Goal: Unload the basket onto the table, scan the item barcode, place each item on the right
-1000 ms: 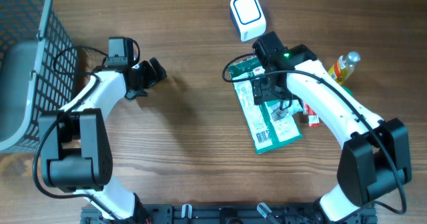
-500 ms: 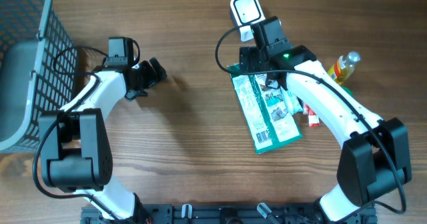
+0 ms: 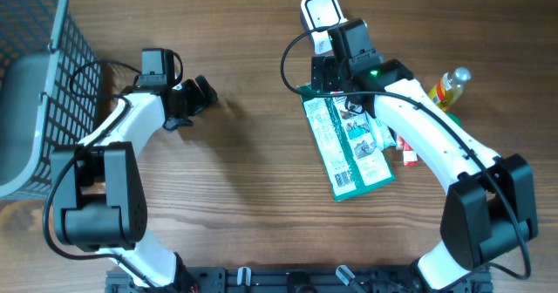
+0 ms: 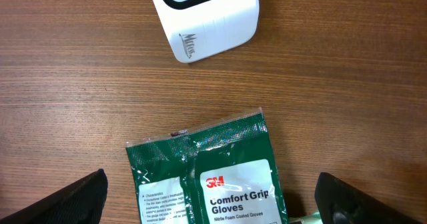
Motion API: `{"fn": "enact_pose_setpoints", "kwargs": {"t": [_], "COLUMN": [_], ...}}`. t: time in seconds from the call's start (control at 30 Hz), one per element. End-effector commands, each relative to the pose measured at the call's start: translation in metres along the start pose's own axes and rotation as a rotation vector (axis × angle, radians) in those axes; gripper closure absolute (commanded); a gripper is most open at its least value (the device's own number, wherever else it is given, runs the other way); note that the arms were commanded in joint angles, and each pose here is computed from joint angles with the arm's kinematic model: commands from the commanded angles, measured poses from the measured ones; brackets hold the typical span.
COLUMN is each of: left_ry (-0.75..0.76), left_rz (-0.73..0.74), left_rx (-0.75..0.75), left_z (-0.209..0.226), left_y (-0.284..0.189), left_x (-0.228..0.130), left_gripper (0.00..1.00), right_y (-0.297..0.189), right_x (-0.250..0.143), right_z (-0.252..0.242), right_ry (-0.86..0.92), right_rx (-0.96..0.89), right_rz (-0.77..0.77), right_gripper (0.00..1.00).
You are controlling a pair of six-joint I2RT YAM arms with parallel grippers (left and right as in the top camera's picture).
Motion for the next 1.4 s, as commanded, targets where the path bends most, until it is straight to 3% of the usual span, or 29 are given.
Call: {"fn": "enact_pose_setpoints", "kwargs": {"t": [0.0,0.17,0.53,1.0,1.2,1.37], "left_ry": [0.002,0.002,0.002,0.002,0.002,0.002], "left_rz": [-0.026,-0.026,-0.026,-0.026,-0.026,-0.025], "left_rx": [-0.015,-0.015,-0.015,-0.014,-0.015,-0.014], "left_z": [-0.004,-0.004,-0.004,-0.004,-0.004,-0.004], "left_y": [-0.007,-0.007,-0.007,-0.007,-0.007,-0.007], "left_x": [0.007,0.007,0.007,0.007,0.007,0.007], "left_gripper": [0.0,0.0,0.0,0.0,0.0,0.0], "right_y": [-0.007,-0.046,-0.196,-0.356,-0.361,-0.342], "right_x": [0.004,0.023,0.056,0.022,-0.013,-0.056], "right_z": [0.001,-0.003,-0.035,-0.102,-0.119,-0.121], "right_ry": [0.017,0.037,0.102,0.255,0.281,0.263], "right_rx": [0.014,0.036,0.061,0.024,0.029,0.05], "right_rz": [-0.019,-0.119,-0.489,-0.894,-1.042,-1.252], "right_gripper": [0.0,0.0,0.0,0.0,0.0,0.0]}}
Point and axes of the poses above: each gripper's point midway between its finger pads, its own y axis out along the fingers, its own z axis along the line the jaws close on, x = y × z, the point moved 5 cm from there along -y, back along the fingers, and after that the axes turned 6 degrees about -y, right-handed, at the moved point
